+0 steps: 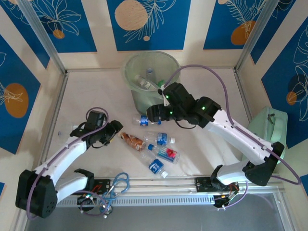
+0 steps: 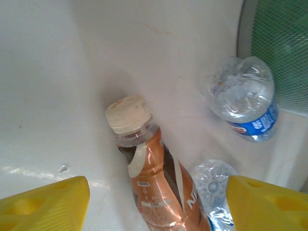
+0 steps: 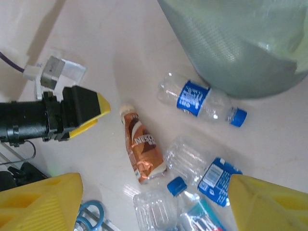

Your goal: Put the plastic bottles in the bin

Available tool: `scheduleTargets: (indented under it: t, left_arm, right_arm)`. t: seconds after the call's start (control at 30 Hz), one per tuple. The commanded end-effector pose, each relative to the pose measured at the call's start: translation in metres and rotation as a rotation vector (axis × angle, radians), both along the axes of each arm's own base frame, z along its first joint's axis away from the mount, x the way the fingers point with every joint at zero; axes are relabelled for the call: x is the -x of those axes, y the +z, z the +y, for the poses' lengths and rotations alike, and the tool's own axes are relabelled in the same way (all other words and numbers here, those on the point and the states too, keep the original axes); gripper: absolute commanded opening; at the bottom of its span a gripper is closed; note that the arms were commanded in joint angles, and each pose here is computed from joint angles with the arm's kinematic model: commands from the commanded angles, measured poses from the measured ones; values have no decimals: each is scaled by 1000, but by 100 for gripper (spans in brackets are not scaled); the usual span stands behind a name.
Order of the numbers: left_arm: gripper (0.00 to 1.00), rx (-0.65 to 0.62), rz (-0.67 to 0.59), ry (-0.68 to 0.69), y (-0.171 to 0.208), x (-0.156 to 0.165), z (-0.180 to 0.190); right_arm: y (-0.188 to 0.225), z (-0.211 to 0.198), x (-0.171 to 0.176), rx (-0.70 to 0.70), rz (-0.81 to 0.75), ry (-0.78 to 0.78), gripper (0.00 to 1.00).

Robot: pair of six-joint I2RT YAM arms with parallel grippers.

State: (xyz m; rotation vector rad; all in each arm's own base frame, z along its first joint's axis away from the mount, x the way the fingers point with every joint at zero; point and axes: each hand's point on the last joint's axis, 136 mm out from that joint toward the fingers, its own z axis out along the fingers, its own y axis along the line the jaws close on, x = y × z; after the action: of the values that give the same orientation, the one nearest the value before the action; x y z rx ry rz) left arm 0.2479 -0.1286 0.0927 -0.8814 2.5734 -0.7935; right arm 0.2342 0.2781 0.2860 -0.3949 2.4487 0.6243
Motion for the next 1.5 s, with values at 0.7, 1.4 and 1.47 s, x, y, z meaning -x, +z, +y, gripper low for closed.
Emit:
scheduleTargets:
  t: [0.7,1.4,1.47]
  left_arm:
    - [72,-112,148,-35,-36,-15,-38]
    - [52,-138,170,-53,-49,-36,-50]
    - [52,-142,170,-54,-49,-37,-50]
  right_arm:
    - [-4,-5,3,-54,-5,-59,79]
    - [-1,-17,4,-51,-7,-77,79]
    - [0,-18,4,-54,-8,-78,79]
